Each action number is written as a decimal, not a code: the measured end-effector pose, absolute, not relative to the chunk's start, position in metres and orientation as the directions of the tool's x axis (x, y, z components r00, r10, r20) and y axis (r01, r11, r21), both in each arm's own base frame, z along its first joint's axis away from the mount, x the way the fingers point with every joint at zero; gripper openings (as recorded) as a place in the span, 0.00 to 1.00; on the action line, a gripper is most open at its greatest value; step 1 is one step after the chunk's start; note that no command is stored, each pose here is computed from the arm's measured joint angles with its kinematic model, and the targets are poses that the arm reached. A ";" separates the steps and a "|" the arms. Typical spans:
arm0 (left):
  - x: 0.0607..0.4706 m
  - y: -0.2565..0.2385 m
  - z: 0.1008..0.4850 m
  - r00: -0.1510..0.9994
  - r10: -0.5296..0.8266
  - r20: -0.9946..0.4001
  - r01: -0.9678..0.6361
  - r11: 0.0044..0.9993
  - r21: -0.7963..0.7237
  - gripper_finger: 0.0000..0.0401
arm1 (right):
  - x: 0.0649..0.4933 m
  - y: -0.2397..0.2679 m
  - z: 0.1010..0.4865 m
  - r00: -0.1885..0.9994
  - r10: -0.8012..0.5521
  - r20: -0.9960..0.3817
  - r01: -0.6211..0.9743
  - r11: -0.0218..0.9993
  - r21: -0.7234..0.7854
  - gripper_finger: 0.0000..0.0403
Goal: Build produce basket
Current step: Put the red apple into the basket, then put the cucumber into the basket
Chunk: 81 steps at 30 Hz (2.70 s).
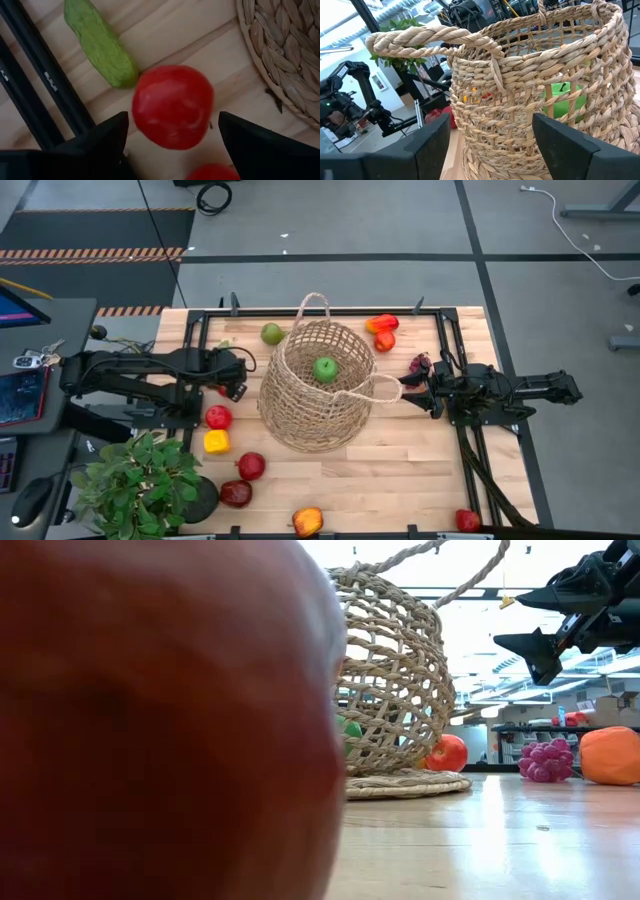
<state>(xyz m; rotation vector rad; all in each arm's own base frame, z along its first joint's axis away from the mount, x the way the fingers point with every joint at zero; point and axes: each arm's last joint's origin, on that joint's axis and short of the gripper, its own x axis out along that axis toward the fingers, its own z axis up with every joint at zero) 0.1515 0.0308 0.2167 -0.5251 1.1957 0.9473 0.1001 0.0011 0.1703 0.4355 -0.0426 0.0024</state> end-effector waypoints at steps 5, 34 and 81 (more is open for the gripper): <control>0.156 0.032 0.212 0.052 0.333 -0.941 -0.849 0.512 0.134 0.79 | 0.100 0.001 0.170 0.999 -0.007 0.042 -0.011 0.907 0.422 0.71; 0.162 0.034 0.209 0.060 0.398 -0.915 -0.771 0.602 0.211 0.73 | 0.100 0.001 0.170 0.999 -0.007 0.041 -0.011 0.907 0.422 0.71; 0.141 0.144 0.146 -0.125 0.253 -0.959 -0.938 0.285 0.197 0.68 | 0.100 0.001 0.170 0.999 -0.007 0.041 -0.011 0.907 0.422 0.71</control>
